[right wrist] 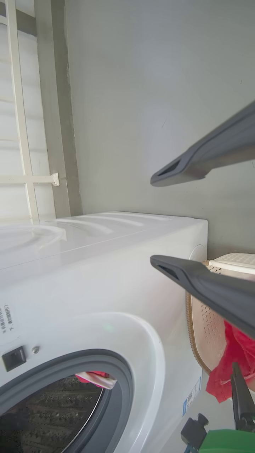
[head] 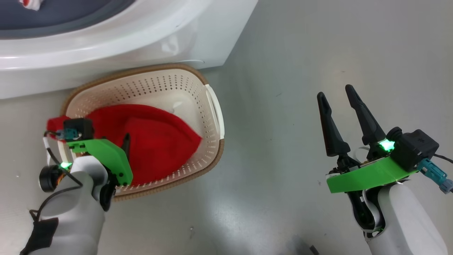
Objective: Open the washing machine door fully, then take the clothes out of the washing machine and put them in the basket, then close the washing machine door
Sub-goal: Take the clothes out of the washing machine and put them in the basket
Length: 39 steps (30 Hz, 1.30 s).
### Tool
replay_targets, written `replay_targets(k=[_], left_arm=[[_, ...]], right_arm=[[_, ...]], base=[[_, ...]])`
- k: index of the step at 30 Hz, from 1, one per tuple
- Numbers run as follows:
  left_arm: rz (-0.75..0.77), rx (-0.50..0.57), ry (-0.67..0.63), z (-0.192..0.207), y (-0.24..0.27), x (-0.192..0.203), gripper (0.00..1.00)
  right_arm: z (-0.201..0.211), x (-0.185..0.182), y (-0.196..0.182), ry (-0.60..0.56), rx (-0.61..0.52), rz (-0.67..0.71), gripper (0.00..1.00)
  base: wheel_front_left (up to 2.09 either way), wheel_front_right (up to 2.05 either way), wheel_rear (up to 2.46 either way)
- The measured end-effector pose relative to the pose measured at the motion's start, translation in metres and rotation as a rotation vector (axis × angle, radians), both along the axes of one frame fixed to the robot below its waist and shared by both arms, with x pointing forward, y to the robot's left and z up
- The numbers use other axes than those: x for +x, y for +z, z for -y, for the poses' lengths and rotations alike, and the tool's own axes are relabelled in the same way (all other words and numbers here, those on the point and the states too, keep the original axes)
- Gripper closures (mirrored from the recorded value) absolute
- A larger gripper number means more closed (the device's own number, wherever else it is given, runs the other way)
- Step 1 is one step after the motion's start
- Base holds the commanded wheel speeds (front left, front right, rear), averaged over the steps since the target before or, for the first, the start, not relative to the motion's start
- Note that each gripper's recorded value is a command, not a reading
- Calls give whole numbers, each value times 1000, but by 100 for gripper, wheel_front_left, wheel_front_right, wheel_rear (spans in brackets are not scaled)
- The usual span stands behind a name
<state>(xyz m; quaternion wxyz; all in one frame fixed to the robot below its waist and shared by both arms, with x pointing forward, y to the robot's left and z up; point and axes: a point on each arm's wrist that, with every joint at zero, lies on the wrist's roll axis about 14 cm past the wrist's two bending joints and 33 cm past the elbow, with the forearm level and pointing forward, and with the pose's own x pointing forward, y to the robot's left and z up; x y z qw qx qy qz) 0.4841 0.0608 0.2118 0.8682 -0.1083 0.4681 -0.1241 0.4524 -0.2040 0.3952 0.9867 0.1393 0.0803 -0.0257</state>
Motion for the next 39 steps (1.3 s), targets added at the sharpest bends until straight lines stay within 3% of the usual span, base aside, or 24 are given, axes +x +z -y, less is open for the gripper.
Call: replay_targets(k=[12,30,39], left_arm=[[237,-42,33,1,55,22,0],[539,-152,113,-7,157,21,0],[762,-130,207,-34,225,1,0]], right_arm=[[-10,3,20,22,17,51,0],[-21,-12,56,51,-7,131,0],[-21,-26,78,48,-10,177,0]], base=[[0,0,0],[0,0,0],[0,0,0]])
